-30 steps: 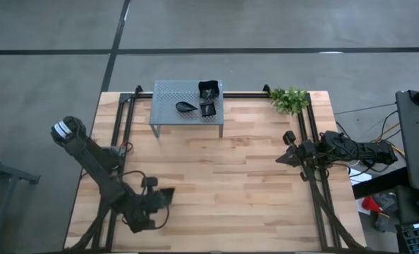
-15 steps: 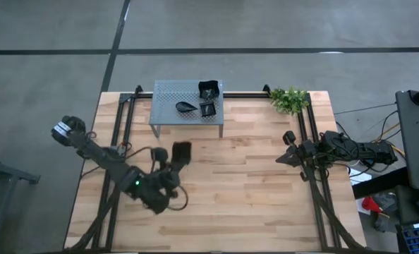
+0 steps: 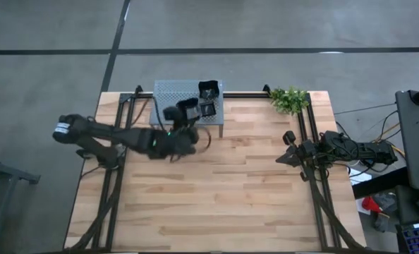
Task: Pick & Place Mini shaped plates
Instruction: Stack the black distorted square plate on top of the other black distorted square plate on the shelf
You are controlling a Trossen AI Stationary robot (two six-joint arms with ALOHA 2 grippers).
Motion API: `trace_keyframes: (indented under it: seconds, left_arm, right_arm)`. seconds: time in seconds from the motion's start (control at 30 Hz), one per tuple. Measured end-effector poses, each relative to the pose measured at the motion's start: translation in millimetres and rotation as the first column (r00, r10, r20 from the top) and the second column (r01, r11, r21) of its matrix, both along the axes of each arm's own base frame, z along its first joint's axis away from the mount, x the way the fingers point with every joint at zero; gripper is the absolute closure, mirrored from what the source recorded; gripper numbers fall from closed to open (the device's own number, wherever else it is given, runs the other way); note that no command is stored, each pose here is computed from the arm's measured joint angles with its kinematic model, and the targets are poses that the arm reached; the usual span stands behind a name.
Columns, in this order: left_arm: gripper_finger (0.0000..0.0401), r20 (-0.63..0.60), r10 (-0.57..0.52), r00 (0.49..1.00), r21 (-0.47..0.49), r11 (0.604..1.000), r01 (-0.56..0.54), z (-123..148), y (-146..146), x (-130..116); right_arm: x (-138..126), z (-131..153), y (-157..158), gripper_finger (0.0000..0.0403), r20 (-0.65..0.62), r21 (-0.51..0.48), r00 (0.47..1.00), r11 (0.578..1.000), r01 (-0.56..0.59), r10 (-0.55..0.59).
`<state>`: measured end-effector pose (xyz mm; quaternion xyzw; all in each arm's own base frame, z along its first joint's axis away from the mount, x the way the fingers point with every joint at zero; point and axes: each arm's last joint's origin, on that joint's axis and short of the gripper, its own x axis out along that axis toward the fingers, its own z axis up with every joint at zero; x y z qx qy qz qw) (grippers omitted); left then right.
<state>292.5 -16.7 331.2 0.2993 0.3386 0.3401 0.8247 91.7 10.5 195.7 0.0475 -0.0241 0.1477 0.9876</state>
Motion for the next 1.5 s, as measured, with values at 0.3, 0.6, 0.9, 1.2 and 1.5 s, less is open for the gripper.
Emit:
trace_keyframes:
  seconds: [0.3,0.6,0.9,1.2,1.5]
  left_arm:
    - [0.0401,0.205,-0.113,0.972,-0.026,0.992,0.121,27.1,71.9,16.7]
    - [0.0401,0.326,-0.105,0.94,-0.093,0.985,0.142,20.8,142.7,17.5]
    - [0.0401,0.22,-0.161,0.962,-0.125,0.974,0.191,-4.3,161.7,28.3]
    - [0.0401,0.206,-0.153,0.967,-0.133,0.974,0.182,-7.2,162.8,28.9]
    - [0.0401,0.16,-0.143,0.977,-0.17,0.971,0.17,-13.8,162.3,27.8]
  right_arm:
    - [0.0,0.0,0.0,0.0394,0.0,0.0,1.0,1.0,0.0,0.0]
    - [0.0,0.0,0.0,0.0394,0.0,0.0,1.0,1.0,0.0,0.0]
    - [0.0,0.0,0.0,0.0394,0.0,0.0,1.0,1.0,0.0,0.0]
    - [0.0,0.0,0.0,0.0394,0.0,0.0,1.0,1.0,0.0,0.0]
    - [0.0,0.0,0.0,0.0394,0.0,0.0,1.0,1.0,0.0,0.0]
